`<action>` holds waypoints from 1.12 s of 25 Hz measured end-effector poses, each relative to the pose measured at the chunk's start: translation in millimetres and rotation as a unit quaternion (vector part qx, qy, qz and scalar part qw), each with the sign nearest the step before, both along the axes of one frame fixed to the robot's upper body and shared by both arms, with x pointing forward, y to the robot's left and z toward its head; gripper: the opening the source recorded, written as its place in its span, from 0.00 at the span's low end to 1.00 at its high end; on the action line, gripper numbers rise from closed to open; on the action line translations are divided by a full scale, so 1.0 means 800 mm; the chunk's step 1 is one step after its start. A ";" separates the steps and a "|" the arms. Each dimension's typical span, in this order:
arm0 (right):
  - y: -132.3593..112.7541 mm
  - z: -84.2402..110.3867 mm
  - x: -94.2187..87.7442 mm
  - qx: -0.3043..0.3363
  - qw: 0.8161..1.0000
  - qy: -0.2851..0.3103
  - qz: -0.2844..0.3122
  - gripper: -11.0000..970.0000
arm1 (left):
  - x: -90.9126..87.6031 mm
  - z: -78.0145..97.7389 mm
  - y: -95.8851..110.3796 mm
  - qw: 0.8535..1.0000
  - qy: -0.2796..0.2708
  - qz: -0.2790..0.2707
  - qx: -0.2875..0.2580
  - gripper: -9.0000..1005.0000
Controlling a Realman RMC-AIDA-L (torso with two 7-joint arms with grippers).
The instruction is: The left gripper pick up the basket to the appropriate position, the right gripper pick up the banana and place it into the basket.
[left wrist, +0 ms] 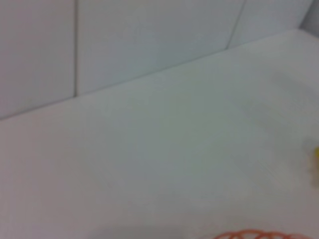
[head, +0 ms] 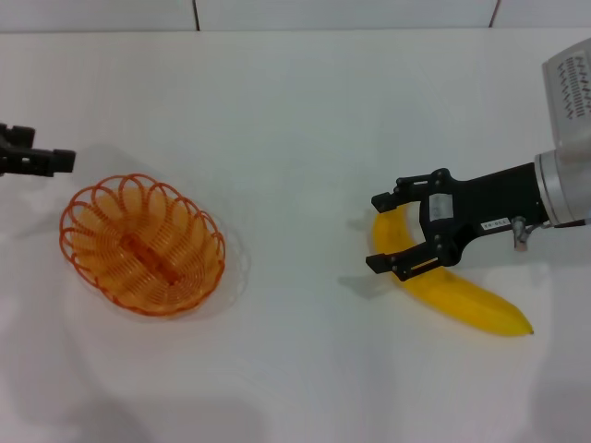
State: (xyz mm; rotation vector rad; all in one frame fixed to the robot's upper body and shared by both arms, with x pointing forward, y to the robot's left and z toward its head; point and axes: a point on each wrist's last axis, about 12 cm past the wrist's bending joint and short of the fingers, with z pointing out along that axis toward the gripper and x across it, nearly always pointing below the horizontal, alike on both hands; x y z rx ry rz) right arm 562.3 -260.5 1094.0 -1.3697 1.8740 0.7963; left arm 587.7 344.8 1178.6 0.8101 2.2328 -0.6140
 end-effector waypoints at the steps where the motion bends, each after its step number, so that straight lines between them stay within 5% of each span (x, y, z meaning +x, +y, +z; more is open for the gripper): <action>1: 0.000 0.000 0.000 0.000 1.000 0.000 0.000 0.94 | 0.001 0.000 0.002 1.000 0.004 0.004 0.005 0.87; 12: 0.003 0.000 0.001 -0.001 1.000 0.000 0.005 0.94 | 0.027 -0.035 -0.031 0.995 0.039 0.003 0.095 0.87; 28: 0.005 0.001 0.002 -0.001 1.000 0.000 0.007 0.94 | 0.049 -0.070 -0.076 0.989 0.044 -0.026 0.138 0.87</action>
